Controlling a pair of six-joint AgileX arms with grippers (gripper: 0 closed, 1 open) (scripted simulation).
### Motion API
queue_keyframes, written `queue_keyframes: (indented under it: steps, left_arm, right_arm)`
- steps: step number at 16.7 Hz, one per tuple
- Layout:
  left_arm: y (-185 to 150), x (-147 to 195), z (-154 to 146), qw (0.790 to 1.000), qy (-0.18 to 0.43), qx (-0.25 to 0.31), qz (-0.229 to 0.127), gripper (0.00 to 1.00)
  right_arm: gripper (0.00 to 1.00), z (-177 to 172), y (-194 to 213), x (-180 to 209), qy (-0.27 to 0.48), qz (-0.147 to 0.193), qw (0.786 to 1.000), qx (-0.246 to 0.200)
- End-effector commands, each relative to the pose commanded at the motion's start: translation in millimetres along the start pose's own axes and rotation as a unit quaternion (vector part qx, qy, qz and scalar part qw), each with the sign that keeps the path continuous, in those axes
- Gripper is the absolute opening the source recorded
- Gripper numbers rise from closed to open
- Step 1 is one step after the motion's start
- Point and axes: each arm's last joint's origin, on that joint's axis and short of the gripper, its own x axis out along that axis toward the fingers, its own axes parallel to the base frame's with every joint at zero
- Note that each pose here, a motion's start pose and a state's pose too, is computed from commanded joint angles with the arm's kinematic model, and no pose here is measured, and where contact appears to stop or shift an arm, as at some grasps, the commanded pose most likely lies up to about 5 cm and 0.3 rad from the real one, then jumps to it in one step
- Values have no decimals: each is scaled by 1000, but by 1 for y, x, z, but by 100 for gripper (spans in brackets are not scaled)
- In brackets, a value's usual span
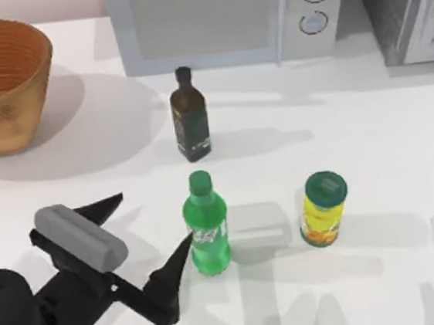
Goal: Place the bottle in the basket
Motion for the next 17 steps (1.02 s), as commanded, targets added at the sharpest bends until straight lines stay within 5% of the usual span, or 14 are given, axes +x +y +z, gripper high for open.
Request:
queue_keyframes:
  steps: [5, 12, 17]
  left_arm:
    - [-15, 3, -18, 999, 21, 7, -49, 100]
    - [-16, 4, -19, 998, 23, 7, -50, 100]
    - [-19, 36, -19, 999, 20, 7, -49, 100]
  right_arm:
    - [100, 0, 0, 0, 0, 0, 1000, 0]
    - [100, 0, 0, 0, 0, 0, 1000, 0]
    - [100, 0, 0, 0, 0, 0, 1000, 0]
